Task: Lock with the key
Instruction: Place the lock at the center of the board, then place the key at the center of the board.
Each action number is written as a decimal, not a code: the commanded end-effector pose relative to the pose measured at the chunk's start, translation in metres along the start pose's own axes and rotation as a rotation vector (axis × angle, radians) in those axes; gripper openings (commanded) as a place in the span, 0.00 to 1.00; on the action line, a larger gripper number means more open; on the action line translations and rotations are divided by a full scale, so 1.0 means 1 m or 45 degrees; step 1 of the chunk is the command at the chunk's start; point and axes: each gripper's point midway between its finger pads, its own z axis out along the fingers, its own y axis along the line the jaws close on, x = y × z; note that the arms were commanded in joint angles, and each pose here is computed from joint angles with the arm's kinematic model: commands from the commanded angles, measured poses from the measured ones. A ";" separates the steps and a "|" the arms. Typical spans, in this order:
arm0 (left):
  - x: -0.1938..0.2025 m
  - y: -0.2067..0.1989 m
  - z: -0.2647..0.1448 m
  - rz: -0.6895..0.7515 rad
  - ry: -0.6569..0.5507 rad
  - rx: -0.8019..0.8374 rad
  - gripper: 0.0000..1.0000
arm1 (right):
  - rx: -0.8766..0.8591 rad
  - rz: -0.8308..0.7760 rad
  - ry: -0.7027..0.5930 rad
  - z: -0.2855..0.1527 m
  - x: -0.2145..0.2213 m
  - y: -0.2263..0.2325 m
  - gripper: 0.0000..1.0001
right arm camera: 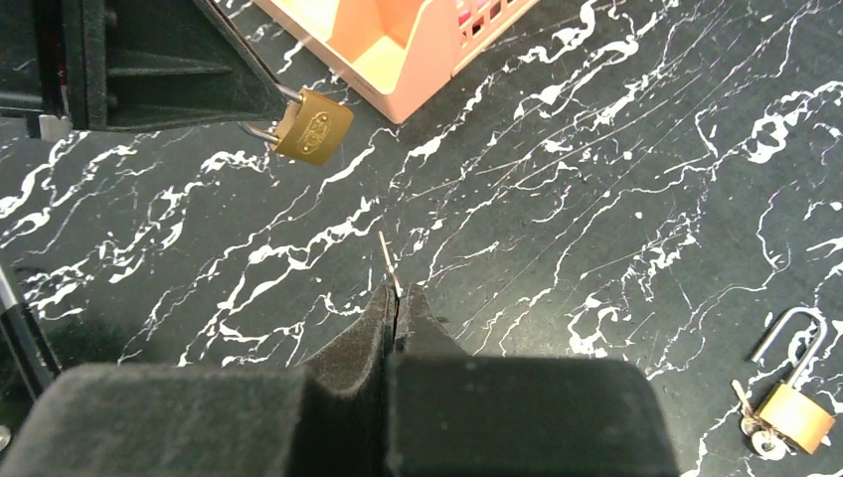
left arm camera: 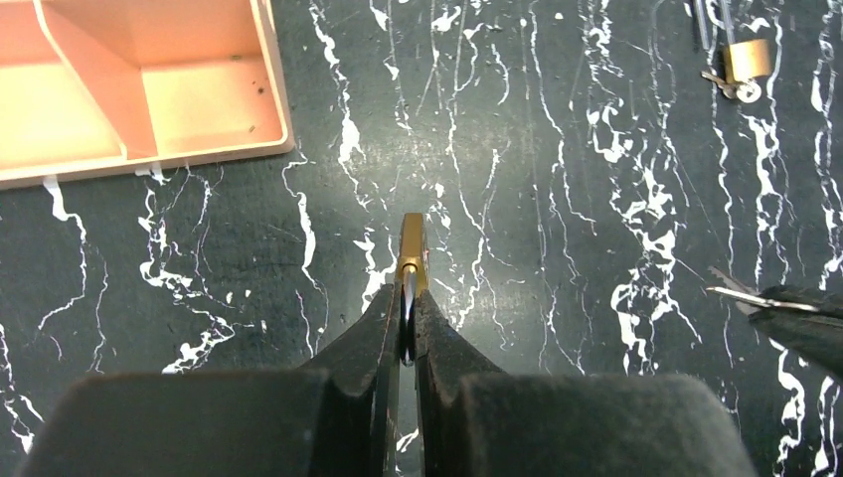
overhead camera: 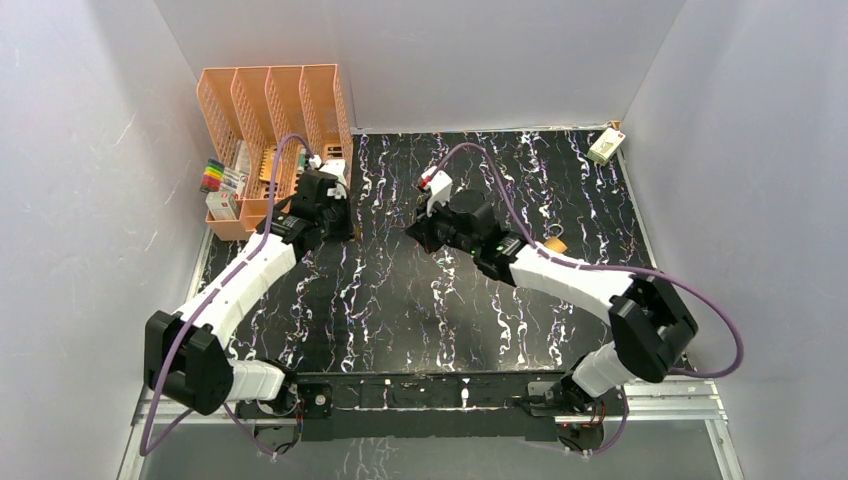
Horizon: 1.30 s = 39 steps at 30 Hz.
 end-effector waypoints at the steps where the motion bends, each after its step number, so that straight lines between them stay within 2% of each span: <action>1: -0.018 0.005 0.010 -0.083 -0.097 -0.081 0.00 | 0.081 0.027 -0.118 0.019 -0.031 -0.007 0.00; 7: -0.015 0.006 0.052 -0.034 0.008 -0.138 0.00 | 0.020 0.050 -0.089 0.056 -0.033 -0.002 0.00; 15: -0.019 0.012 0.095 0.037 0.067 -0.200 0.00 | 0.058 0.153 -0.060 0.104 -0.016 -0.013 0.00; 24: -0.021 0.022 0.117 0.040 0.143 -0.238 0.00 | 0.120 0.437 -0.103 0.139 0.012 -0.039 0.00; 32: -0.003 0.032 0.131 0.065 0.290 -0.293 0.00 | 0.109 0.462 -0.134 0.159 0.018 -0.043 0.00; 39: 0.002 0.033 0.135 0.071 0.344 -0.304 0.00 | 0.136 0.508 -0.172 0.173 0.025 -0.050 0.00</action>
